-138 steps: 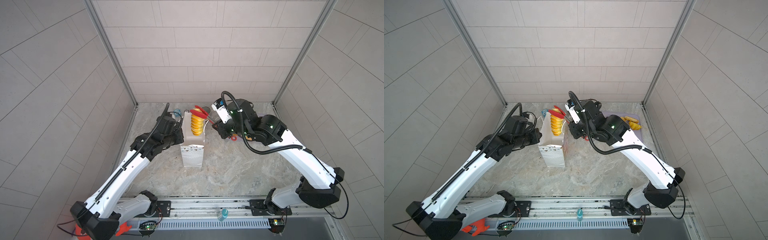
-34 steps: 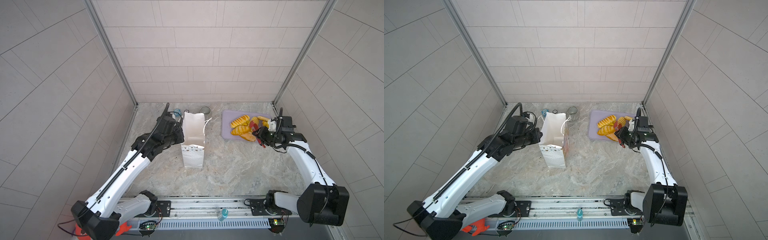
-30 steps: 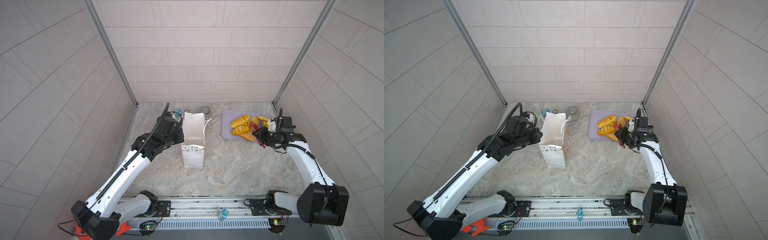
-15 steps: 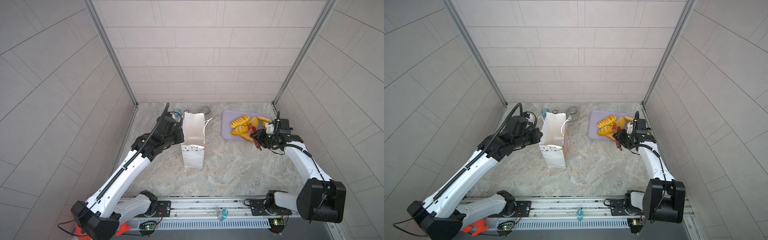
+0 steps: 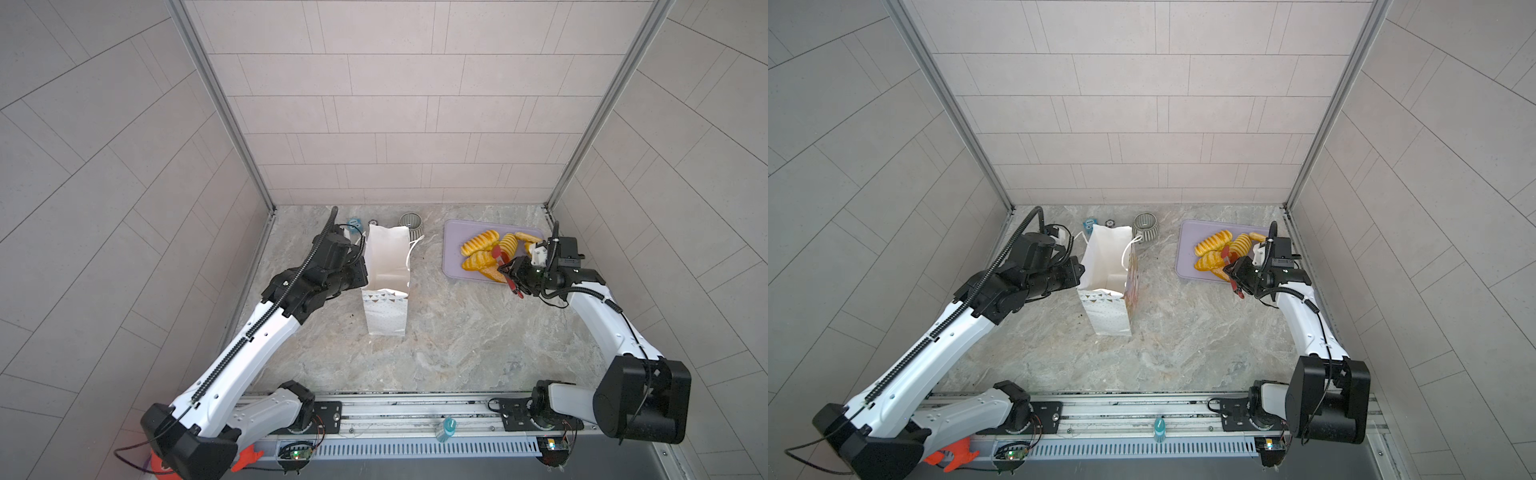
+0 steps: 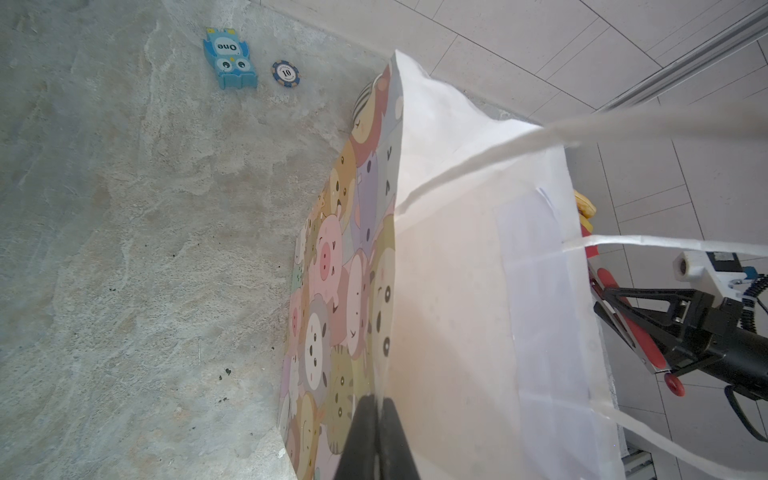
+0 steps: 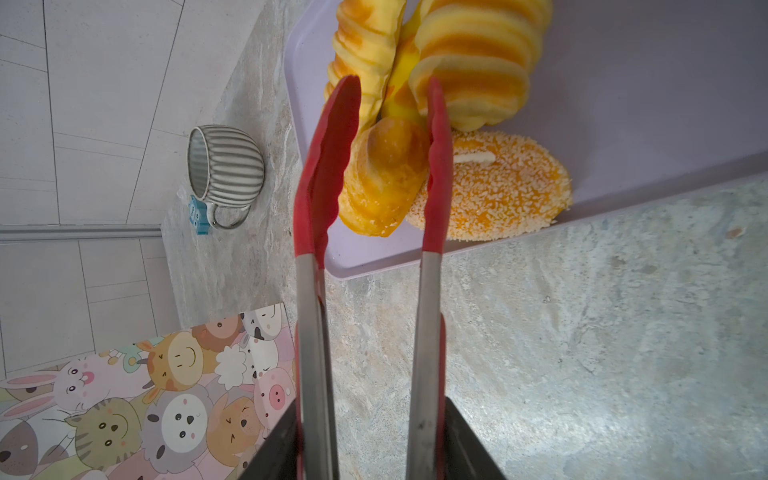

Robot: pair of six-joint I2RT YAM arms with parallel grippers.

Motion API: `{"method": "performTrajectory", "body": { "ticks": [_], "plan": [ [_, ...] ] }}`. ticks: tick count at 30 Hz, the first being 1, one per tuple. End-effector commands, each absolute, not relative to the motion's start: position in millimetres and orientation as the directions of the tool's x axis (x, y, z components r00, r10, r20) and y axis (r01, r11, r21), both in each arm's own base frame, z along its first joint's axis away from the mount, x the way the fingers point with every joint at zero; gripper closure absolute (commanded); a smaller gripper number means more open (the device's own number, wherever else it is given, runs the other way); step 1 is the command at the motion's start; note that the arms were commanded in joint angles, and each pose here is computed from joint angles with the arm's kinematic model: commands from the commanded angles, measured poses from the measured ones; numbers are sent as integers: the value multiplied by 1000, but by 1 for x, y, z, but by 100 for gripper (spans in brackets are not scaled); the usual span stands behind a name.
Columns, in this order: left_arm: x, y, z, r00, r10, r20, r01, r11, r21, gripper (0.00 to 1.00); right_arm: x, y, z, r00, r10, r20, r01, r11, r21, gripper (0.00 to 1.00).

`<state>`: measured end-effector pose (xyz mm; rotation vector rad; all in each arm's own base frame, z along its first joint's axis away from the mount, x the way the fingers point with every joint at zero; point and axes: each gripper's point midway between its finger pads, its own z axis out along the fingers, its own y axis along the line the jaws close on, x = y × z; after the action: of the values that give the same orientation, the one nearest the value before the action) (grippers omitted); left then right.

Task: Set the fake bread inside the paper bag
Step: 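Close the tongs on another spiral yellow bread with the right gripper, then lift the gripped bread with the tongs toward the paper bag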

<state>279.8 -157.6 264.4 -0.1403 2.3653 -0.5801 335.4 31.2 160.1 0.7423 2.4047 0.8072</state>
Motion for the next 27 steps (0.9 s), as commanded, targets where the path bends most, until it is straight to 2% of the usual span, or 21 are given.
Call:
{"method": "performTrajectory", "body": {
  "ticks": [1, 6, 12, 27],
  "plan": [
    [274, -151, 255, -774, -239, -587, 40, 906, -421, 95, 342, 35, 165, -729, 628, -274, 316, 663, 679, 53],
    [273, -151, 254, -773, -238, -587, 40, 906, -421, 95, 343, 35, 164, -727, 629, -274, 314, 661, 681, 56],
    [273, -151, 254, -774, -240, -586, 37, 906, -421, 95, 343, 35, 171, -722, 631, -286, 306, 660, 686, 65],
    [275, -150, 253, -773, -242, -587, 33, 907, -419, 95, 340, 33, 224, -685, 603, -409, 207, 700, 684, 75]
  ]
}}
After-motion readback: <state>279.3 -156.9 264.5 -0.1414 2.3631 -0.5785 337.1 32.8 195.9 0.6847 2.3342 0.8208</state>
